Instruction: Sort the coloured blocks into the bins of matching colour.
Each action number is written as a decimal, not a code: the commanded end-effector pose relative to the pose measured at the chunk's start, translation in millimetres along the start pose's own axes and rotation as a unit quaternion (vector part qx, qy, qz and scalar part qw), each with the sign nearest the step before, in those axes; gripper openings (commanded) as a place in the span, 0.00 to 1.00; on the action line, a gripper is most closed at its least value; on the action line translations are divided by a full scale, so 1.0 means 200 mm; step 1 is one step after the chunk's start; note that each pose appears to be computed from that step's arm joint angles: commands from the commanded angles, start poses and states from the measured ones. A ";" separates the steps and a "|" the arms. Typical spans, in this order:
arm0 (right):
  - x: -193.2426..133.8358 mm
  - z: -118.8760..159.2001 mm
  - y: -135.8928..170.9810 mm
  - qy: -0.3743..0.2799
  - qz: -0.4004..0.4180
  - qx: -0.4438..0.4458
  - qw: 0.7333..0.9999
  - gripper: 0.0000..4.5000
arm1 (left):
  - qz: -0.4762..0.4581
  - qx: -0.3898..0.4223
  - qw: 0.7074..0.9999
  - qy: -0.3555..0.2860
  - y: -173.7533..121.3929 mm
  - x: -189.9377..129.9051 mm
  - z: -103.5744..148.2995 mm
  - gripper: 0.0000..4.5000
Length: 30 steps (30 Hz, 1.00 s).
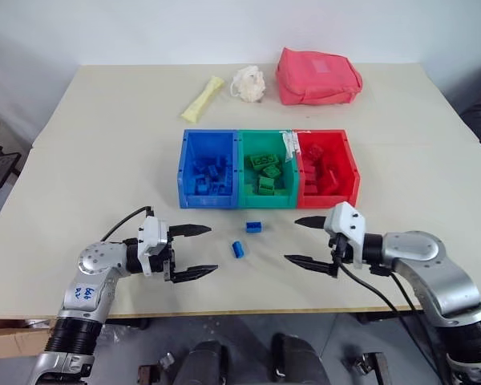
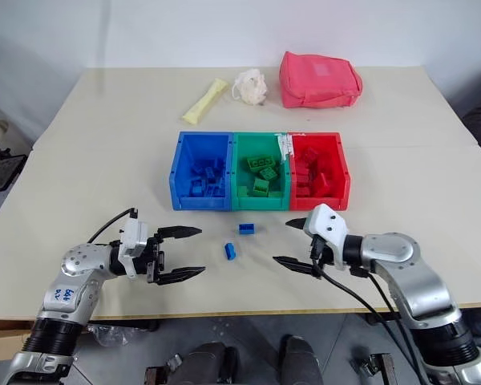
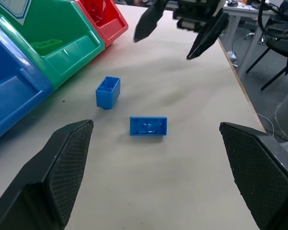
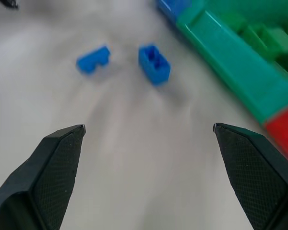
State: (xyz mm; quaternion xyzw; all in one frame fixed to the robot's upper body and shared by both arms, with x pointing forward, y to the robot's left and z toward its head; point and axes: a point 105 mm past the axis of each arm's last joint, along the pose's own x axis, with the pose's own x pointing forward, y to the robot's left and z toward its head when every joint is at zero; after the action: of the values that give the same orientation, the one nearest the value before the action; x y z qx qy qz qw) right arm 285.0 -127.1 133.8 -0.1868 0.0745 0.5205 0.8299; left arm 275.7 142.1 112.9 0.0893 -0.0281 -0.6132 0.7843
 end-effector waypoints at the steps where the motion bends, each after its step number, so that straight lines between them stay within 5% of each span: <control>1: 0.08 0.04 -0.02 -0.030 -0.013 0.000 0.999 0.99 | 0.004 0.015 1.000 -0.010 -0.01 0.00 0.03 1.00; 16: 0.33 -0.03 -0.07 -0.055 -0.009 0.028 0.998 0.99 | 0.042 0.014 0.999 -0.004 -0.09 -0.05 0.04 1.00; 19: 0.35 -0.02 -0.07 -0.059 -0.005 0.026 0.998 0.86 | 0.044 0.013 0.999 -0.004 -0.10 -0.05 0.05 1.00; 29: 0.37 0.03 -0.04 -0.076 -0.002 0.018 0.997 0.11 | 0.046 0.013 0.999 -0.005 -0.11 -0.06 0.05 1.00; 30: 0.36 0.05 -0.04 -0.079 -0.002 0.014 0.997 0.10 | 0.048 0.014 0.999 -0.007 -0.11 -0.06 0.06 1.00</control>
State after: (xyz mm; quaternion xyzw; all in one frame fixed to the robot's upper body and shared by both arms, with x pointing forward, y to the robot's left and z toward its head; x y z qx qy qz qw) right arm 325.9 -67.4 103.3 -0.1254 0.0478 0.5295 0.8376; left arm 251.6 144.6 110.6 0.0895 -0.0264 -0.5789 0.8101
